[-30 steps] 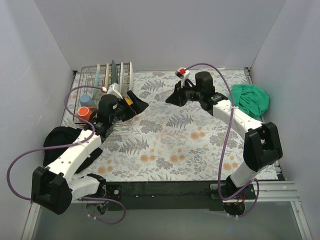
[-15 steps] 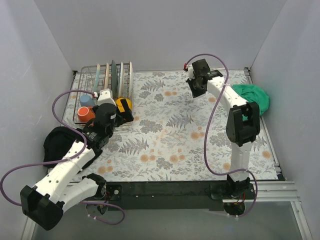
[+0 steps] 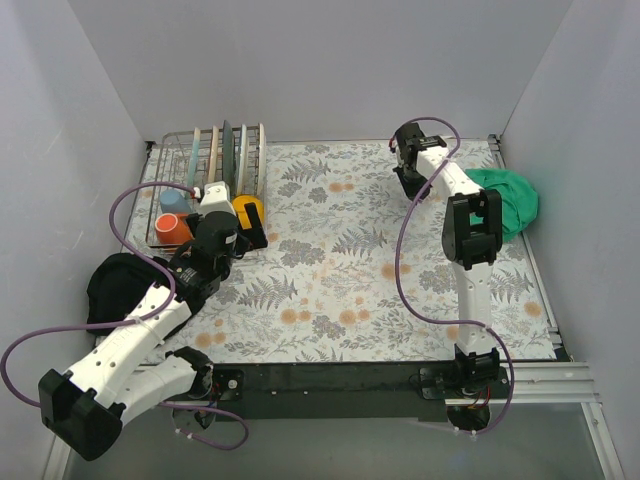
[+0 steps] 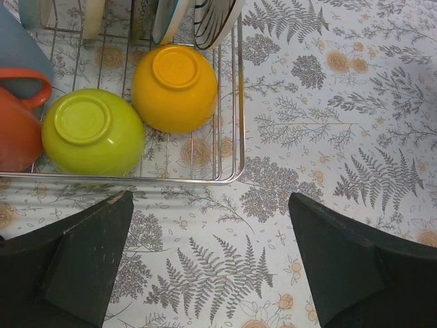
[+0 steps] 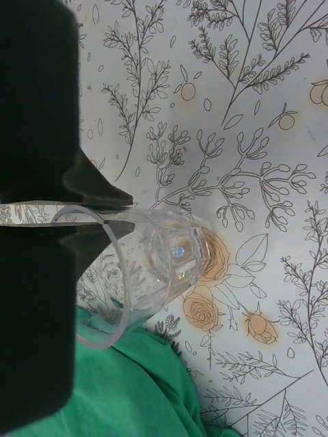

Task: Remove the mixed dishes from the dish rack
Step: Place the cup at the center of the board.

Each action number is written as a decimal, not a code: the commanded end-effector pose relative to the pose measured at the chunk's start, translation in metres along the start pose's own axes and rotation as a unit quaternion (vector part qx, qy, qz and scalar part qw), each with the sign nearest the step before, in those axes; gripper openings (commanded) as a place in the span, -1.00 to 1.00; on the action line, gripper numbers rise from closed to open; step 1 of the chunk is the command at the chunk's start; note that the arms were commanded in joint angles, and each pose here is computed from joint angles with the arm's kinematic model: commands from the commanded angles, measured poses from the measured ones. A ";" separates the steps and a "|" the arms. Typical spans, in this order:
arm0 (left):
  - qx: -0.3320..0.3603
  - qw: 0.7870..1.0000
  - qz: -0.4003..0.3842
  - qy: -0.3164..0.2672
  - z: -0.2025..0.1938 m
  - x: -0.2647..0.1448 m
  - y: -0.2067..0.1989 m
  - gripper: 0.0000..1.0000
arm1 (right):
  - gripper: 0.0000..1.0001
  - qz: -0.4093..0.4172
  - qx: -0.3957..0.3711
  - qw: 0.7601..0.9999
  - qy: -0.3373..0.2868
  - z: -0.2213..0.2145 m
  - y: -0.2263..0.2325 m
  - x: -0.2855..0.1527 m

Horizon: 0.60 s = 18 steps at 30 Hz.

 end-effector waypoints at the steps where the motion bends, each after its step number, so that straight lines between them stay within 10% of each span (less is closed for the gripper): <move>1: 0.009 1.000 0.010 -0.010 0.001 -0.003 0.006 0.96 | -0.97 -0.017 0.001 1.000 0.012 -0.004 -0.006 -0.002; 9: 0.013 1.000 0.010 -0.005 -0.002 -0.001 0.006 0.96 | 0.02 0.005 0.011 1.000 -0.015 0.002 -0.004 -0.023; 18: 0.012 1.000 0.012 -0.007 -0.003 0.001 0.007 0.96 | 0.59 0.019 0.035 0.995 -0.092 0.010 -0.011 -0.099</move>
Point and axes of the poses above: each gripper's point midway between its finger pads, its own x axis out along the fingers, its own y axis along the line the jaws close on, z = x × y, the point moved 2 cm from there along -x, back along the fingers, and after that the axes turned 6 degrees about -x, right-handed, at the moved point
